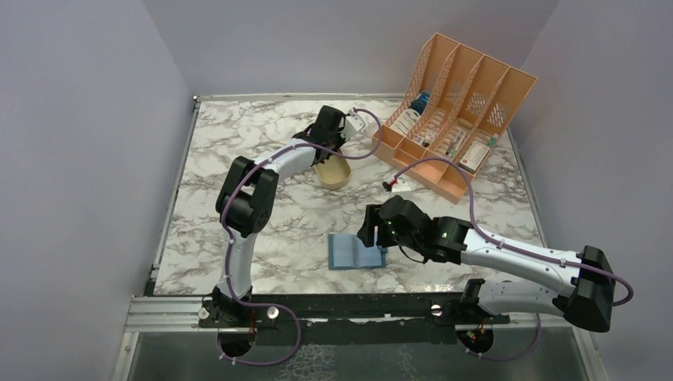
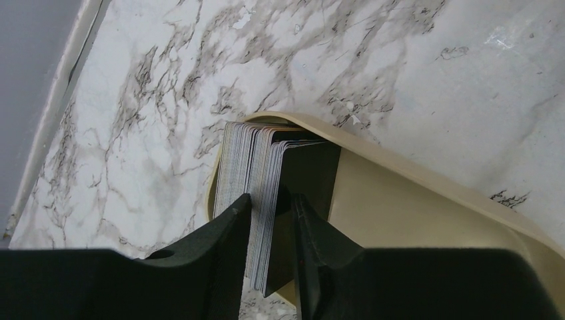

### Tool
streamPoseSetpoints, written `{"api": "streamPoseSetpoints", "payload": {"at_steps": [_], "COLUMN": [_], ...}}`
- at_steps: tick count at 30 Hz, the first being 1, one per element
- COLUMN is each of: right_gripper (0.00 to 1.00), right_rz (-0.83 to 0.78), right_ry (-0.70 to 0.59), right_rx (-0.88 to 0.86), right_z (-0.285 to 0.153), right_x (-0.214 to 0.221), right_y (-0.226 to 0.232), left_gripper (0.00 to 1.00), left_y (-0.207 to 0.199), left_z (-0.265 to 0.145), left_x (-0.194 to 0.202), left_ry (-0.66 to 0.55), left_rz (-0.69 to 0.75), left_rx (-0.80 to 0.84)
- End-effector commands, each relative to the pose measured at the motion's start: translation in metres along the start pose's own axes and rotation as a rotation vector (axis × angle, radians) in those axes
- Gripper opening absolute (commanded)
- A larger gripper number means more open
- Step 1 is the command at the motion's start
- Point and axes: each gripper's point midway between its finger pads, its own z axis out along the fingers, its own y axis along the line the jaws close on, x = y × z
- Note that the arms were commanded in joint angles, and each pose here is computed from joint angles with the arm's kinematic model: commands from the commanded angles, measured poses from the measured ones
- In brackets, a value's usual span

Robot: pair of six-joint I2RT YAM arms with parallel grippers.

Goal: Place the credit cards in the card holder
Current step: Adjust the card holder at the center of the board.

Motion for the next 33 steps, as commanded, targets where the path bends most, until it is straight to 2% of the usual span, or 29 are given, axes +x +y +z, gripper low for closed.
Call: {"api": "streamPoseSetpoints", "payload": {"at_steps": [1, 7, 13, 17, 27, 33], "right_gripper": [0.61, 0.61, 0.61, 0.61, 0.61, 0.60], "right_rz": [-0.009, 0.001, 0.007, 0.014, 0.026, 0.027], "right_ry": [-0.019, -0.022, -0.013, -0.005, 0.019, 0.039], "right_rx": [0.017, 0.006, -0.013, -0.017, -0.052, -0.038], "right_z": [0.001, -0.001, 0.000, 0.002, 0.007, 0.010], "right_x": [-0.002, -0.001, 0.002, 0.005, 0.015, 0.019], "right_y": [-0.003, -0.003, -0.001, -0.001, 0.004, 0.003], "left_gripper": [0.27, 0.21, 0.11, 0.00, 0.00, 0.00], "left_y": [0.015, 0.015, 0.017, 0.020, 0.010, -0.005], "left_z": [-0.011, -0.019, -0.031, -0.044, -0.099, -0.136], "left_x": [-0.003, -0.011, -0.025, -0.036, -0.070, -0.074], "left_ry": [0.003, -0.006, -0.033, -0.053, -0.153, -0.192], "left_rz": [0.015, 0.020, 0.012, -0.024, -0.280, -0.429], "left_rx": [-0.057, -0.065, -0.065, -0.059, 0.054, 0.152]}}
